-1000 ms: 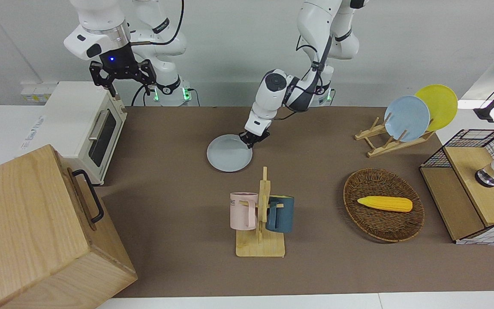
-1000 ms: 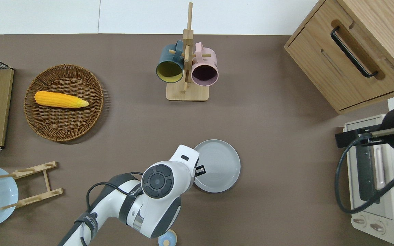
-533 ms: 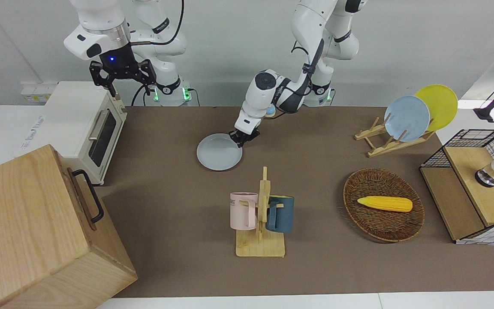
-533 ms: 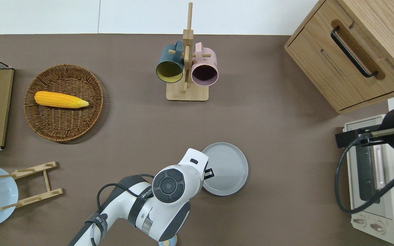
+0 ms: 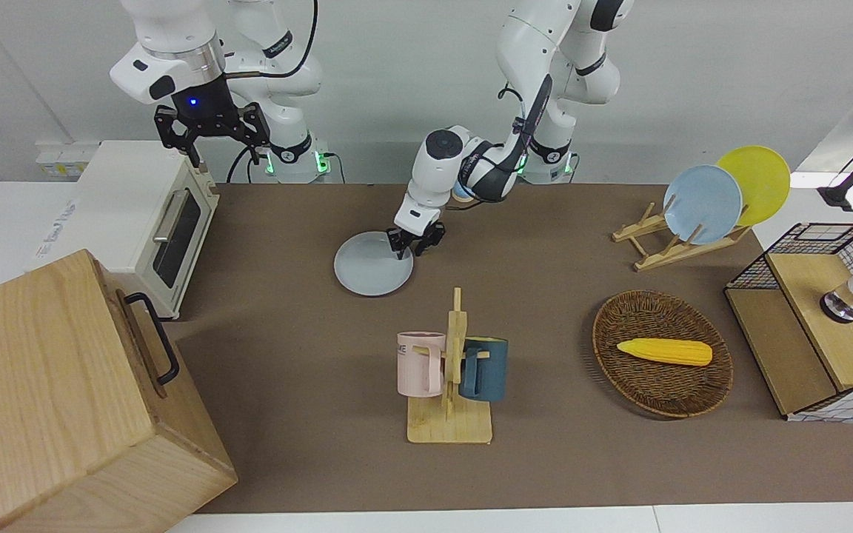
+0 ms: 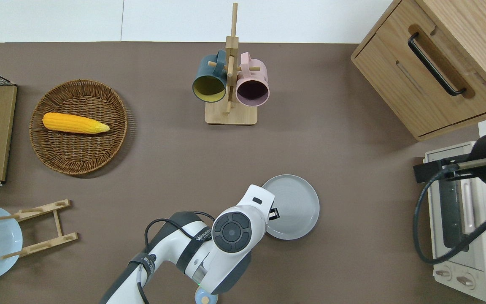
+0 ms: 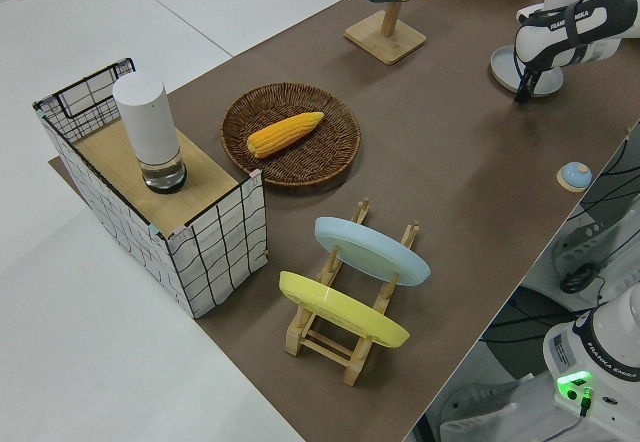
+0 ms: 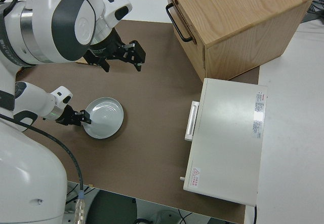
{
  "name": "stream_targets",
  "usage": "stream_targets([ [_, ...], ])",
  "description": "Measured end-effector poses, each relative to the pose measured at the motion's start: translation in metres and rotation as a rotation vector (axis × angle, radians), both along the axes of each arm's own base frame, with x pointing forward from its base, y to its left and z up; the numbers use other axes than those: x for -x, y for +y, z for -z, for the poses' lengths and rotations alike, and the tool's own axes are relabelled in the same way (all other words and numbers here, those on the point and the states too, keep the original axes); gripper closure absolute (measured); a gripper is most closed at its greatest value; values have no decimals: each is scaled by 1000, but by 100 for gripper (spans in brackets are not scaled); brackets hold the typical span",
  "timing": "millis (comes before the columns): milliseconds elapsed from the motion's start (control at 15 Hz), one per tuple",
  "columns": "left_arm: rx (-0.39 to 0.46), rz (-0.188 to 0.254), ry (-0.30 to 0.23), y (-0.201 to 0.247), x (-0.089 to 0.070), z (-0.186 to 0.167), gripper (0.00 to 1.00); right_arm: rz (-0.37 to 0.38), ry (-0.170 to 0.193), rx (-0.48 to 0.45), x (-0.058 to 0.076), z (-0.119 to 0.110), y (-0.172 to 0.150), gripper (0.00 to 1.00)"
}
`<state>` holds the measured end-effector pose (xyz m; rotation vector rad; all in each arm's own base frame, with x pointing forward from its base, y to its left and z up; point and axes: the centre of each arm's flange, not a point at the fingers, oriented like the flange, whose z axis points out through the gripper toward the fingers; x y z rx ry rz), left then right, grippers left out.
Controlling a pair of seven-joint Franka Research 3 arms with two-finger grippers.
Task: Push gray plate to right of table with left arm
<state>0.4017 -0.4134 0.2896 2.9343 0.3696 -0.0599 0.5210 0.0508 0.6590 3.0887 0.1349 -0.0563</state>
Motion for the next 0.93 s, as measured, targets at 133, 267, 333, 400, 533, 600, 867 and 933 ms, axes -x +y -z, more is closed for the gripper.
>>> stream_targets([
  [133, -35, 16, 23, 1, 1, -2, 20, 0, 0, 0, 0, 0, 0, 0],
  [267, -72, 29, 41, 5, 0, -15, 1, 0, 0, 0, 0, 0, 0, 0],
  [333, -89, 51, 42, 8, 0, -26, 1, 0, 0, 0, 0, 0, 0, 0],
  [400, -102, 81, 39, 12, -1, -37, 0, 0, 0, 0, 0, 0, 0, 0],
  [533, -120, 124, 30, 29, -9, -59, 0, 0, 0, 0, 0, 0, 0, 0],
  [600, -130, 143, 25, 43, -17, -71, 0, 0, 0, 0, 0, 0, 0, 0],
  [867, -161, 181, 0, 114, -48, -123, 0, 0, 0, 0, 0, 0, 0, 0],
  [933, -166, 183, -3, 129, -54, -130, 0, 0, 0, 0, 0, 0, 0, 0],
])
